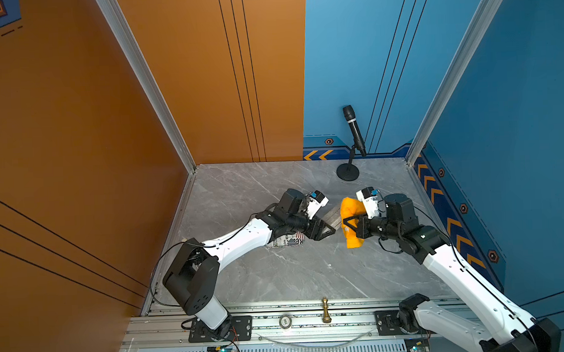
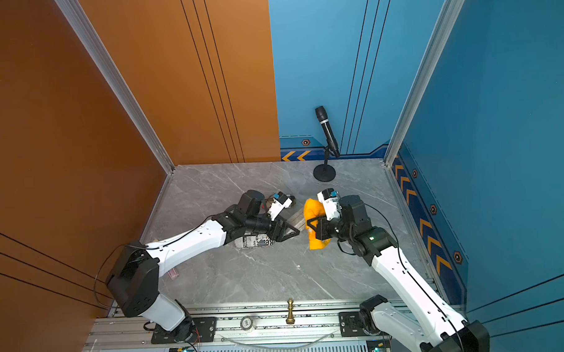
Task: Wipe the eyeglass case
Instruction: Wipe the dirt from the eyeglass case.
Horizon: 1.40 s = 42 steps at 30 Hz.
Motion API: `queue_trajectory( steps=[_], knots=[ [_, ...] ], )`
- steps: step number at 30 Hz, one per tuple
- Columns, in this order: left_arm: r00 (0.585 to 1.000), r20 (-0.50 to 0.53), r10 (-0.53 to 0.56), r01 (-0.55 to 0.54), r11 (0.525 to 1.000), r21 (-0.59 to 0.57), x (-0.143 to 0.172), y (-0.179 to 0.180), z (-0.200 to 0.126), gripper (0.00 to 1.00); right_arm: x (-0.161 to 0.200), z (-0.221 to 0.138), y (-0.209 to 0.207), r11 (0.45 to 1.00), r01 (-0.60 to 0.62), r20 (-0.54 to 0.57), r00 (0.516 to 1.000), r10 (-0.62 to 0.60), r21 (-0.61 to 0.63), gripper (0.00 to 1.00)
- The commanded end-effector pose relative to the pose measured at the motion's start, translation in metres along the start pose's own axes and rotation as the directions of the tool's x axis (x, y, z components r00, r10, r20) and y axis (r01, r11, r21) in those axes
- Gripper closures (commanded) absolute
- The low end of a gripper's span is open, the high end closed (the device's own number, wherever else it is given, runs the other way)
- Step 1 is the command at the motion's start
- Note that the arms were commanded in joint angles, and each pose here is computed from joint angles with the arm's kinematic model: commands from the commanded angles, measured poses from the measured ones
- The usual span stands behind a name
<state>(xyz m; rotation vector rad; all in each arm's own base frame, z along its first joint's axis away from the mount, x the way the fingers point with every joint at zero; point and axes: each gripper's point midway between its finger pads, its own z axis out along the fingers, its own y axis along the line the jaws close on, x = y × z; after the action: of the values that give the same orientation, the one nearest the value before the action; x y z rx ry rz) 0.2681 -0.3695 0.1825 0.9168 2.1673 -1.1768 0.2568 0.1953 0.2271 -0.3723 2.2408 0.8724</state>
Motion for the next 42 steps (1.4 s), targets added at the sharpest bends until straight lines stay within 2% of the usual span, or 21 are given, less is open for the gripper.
queue_trajectory(
  steps=[1, 7, 10, 18, 20, 21, 24, 26, 28, 31, 34, 36, 38, 40, 41, 42],
  knots=[
    [0.995, 0.007, 0.098, -0.098, 0.978, 0.182, -0.007, -0.044, 0.002, 0.72, -0.001, 0.006, 0.004, 0.999, 0.034, -0.02, 0.999, -0.035, -0.022, 1.0],
    [0.993, -0.025, 0.117, -0.111, 0.978, 0.174, 0.006, -0.048, -0.008, 0.72, -0.028, -0.023, -0.07, 0.983, -0.137, 0.079, 0.989, 0.128, 0.12, 1.0],
    [0.992, -0.029, 0.125, -0.118, 0.979, 0.166, 0.009, -0.05, -0.015, 0.72, -0.04, -0.038, -0.089, 0.969, -0.196, 0.128, 0.976, 0.178, 0.147, 1.0],
    [0.99, -0.061, 0.124, -0.113, 0.98, 0.163, 0.016, -0.05, -0.016, 0.73, -0.06, -0.053, -0.078, 0.965, -0.239, 0.206, 0.955, 0.214, 0.107, 1.0],
    [0.989, -0.057, 0.136, -0.127, 0.982, 0.141, 0.015, -0.047, -0.016, 0.73, -0.065, -0.059, -0.074, 0.967, -0.228, 0.206, 0.958, 0.201, 0.117, 1.0],
    [0.988, -0.086, 0.132, -0.122, 0.986, 0.113, 0.022, -0.042, -0.015, 0.73, -0.068, -0.063, -0.072, 0.966, -0.221, 0.201, 0.96, 0.193, 0.13, 1.0],
    [0.973, -0.112, 0.201, -0.2, 0.98, 0.022, 0.029, -0.036, -0.008, 0.73, -0.074, -0.073, -0.068, 0.963, -0.22, 0.203, 0.961, 0.188, 0.153, 1.0],
    [0.951, -0.149, 0.272, -0.282, 0.958, -0.045, 0.037, -0.033, -0.003, 0.73, -0.077, -0.077, -0.065, 0.962, -0.222, 0.204, 0.961, 0.188, 0.16, 1.0],
    [0.91, -0.204, 0.361, -0.392, 0.909, -0.139, 0.041, -0.027, 0.0, 0.73, -0.08, -0.08, -0.062, 0.959, -0.218, 0.196, 0.963, 0.182, 0.181, 1.0],
    [0.817, -0.323, 0.477, -0.564, 0.779, -0.275, 0.044, -0.013, 0.002, 0.75, -0.086, -0.086, -0.056, 0.958, -0.203, 0.183, 0.969, 0.167, 0.202, 1.0],
    [0.7, -0.426, 0.572, -0.714, 0.558, -0.424, 0.03, 0.001, -0.002, 0.76, -0.09, -0.087, -0.049, 0.961, -0.174, 0.154, 0.978, 0.142, 0.216, 1.0],
    [0.605, -0.493, 0.625, -0.786, 0.37, -0.495, 0.019, 0.005, -0.007, 0.76, -0.091, -0.085, -0.047, 0.961, -0.171, 0.132, 0.981, 0.144, 0.217, 1.0],
    [0.52, -0.534, 0.667, -0.819, 0.212, -0.533, 0.01, 0.003, -0.008, 0.76, -0.094, -0.079, -0.041, 0.966, -0.167, 0.114, 0.983, 0.146, 0.2, 1.0],
    [0.462, -0.555, 0.692, -0.825, 0.106, -0.555, 0.006, -0.002, -0.008, 0.76, -0.096, -0.07, -0.033, 0.972, -0.143, 0.091, 0.988, 0.128, 0.186, 1.0],
    [0.452, -0.554, 0.699, -0.815, 0.072, -0.575, 0.001, -0.005, -0.01, 0.76, -0.097, -0.064, -0.027, 0.975, -0.125, 0.077, 0.991, 0.113, 0.183, 1.0],
    [0.444, -0.543, 0.712, -0.809, 0.059, -0.584, -0.004, -0.01, -0.01, 0.76, -0.097, -0.058, -0.022, 0.977, -0.112, 0.061, 0.993, 0.102, 0.18, 1.0]
  ],
)
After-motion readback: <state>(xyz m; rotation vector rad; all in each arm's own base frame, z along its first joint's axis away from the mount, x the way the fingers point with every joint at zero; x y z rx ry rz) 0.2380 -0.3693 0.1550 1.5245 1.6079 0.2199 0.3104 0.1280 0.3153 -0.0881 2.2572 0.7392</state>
